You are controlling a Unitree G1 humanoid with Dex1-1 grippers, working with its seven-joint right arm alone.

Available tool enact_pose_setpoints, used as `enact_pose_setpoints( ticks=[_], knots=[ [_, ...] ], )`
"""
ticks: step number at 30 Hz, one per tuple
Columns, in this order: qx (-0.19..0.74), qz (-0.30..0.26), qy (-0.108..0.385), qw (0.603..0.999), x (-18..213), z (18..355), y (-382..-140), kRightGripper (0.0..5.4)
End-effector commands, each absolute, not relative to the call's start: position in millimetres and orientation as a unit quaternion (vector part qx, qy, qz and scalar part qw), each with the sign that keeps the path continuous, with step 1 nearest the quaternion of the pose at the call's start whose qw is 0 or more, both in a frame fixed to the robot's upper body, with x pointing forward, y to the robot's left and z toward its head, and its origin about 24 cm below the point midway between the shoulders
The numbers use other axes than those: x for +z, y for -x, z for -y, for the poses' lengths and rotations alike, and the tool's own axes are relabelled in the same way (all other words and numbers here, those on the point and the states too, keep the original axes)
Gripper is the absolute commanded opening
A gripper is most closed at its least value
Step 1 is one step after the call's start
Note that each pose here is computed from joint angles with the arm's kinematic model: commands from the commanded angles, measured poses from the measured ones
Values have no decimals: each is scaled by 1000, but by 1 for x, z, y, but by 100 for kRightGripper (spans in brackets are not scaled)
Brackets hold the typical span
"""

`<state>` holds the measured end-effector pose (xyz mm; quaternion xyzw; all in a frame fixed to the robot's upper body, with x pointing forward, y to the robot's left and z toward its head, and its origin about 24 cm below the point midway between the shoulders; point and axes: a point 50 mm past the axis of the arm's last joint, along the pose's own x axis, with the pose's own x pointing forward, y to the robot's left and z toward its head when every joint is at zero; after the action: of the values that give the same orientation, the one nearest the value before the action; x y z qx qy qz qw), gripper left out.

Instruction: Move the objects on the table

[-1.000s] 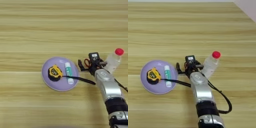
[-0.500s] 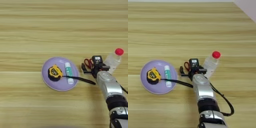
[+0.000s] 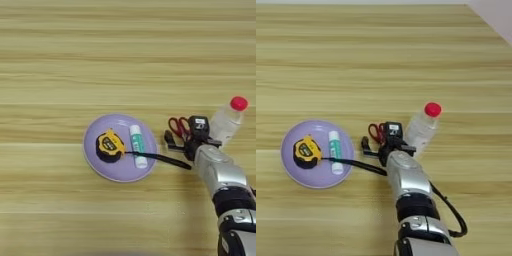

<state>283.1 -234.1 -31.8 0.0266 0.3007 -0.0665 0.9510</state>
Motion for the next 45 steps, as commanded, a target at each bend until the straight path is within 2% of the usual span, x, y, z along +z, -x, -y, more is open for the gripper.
enact_pose_setpoints(
  ticks=[1,18,25,45],
  knots=[
    [-65,-254,-50,964,-2,236,-310,537],
    [-68,-295,-94,948,-14,240,-314,537],
    [-38,-314,-149,937,-19,228,-313,537],
    [-15,-332,-178,926,-22,219,-310,537]
  ],
)
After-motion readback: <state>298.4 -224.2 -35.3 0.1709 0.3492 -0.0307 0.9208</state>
